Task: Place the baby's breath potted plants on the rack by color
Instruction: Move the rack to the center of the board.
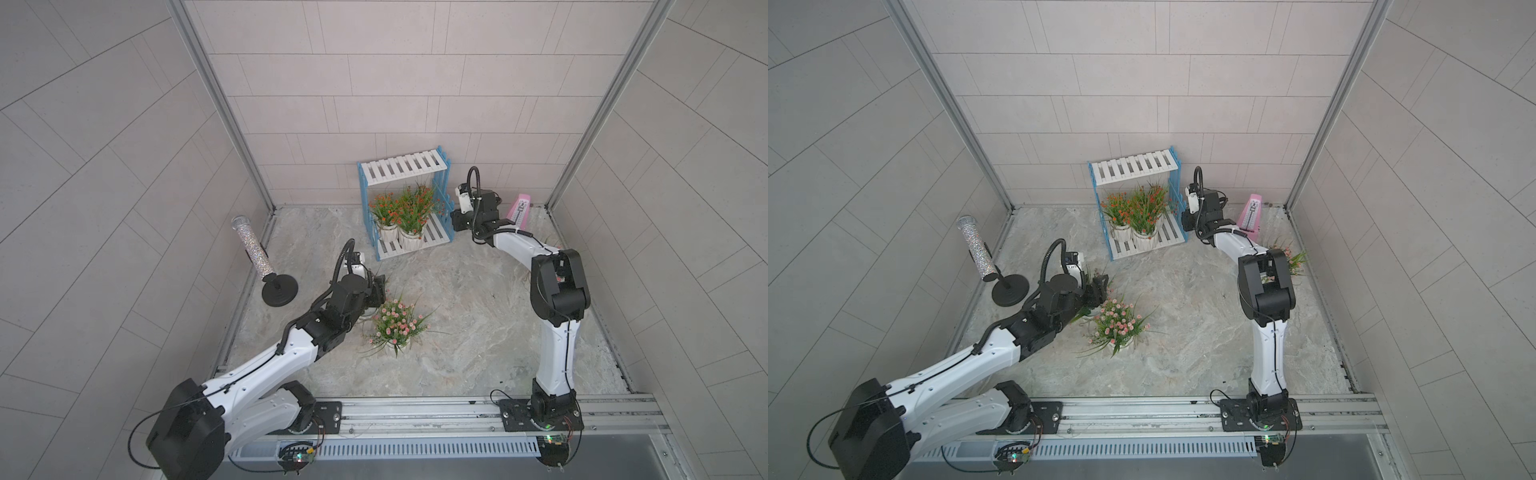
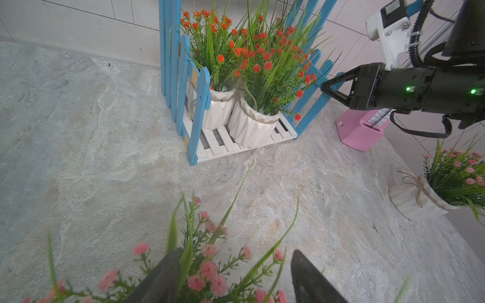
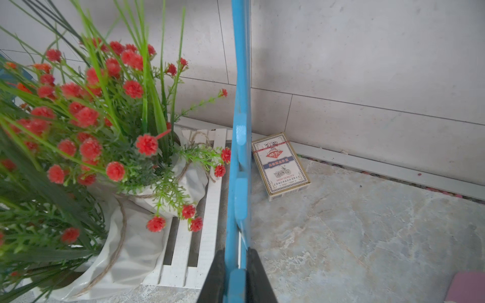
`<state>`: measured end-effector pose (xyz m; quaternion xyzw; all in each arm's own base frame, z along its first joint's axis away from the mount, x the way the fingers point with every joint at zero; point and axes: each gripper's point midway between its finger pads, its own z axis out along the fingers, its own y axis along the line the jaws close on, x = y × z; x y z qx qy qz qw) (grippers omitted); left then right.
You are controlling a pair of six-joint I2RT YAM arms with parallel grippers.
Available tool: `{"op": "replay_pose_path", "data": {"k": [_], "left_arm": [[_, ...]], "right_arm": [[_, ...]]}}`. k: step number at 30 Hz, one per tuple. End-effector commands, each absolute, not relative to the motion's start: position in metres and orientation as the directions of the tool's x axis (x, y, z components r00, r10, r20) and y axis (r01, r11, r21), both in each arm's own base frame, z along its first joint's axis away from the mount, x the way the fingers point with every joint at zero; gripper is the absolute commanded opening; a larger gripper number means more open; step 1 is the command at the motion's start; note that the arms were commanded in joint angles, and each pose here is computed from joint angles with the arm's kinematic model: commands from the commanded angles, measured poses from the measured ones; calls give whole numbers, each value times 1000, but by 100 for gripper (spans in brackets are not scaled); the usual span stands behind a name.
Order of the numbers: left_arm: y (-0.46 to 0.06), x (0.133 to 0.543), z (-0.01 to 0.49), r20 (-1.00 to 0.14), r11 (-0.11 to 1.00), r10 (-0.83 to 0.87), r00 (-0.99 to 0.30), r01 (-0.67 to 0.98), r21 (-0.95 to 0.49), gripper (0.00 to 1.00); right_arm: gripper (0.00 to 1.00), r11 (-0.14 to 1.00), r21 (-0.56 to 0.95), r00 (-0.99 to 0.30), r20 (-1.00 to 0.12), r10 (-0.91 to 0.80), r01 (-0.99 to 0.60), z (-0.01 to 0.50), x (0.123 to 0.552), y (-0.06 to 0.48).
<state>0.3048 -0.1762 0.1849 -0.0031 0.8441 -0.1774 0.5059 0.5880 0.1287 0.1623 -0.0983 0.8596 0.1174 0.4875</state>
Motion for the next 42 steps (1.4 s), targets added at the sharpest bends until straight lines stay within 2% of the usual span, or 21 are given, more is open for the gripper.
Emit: {"op": "replay_pose_path", "data": {"k": [1,27,28,30,31,34,37,42], "left_arm": [[-178,304,186,-858,936,-183,-481,182,-302,70],[-180,292,202,-860,934,-173,-481,197,-298,70],[-179,292,203,-860,934,-175,-479,196,-299,70],[-178,291,205,-860,935,-174,-479,193,-297,70],[-178,291,207,-861,935,-177,-477,191,-298,70],[-176,292,215,-865,937,-182,-467,186,-297,71],[-175,292,227,-870,941,-171,-462,186,-283,71],[-170,294,246,-881,952,-149,-449,174,-250,72]], "right_arm": [[6,957,144,-532,-847,-14,-253,164,568,121],[4,954,268,-676,-728,111,-133,132,392,100],[12,956,263,-679,-726,108,-128,131,385,100],[46,962,245,-674,-732,99,-124,135,374,98],[58,965,234,-664,-741,100,-116,139,369,96],[79,971,209,-623,-777,95,-113,160,355,92],[88,974,175,-578,-813,62,-143,185,339,94],[93,957,143,-569,-822,-26,-251,197,306,122]]}}
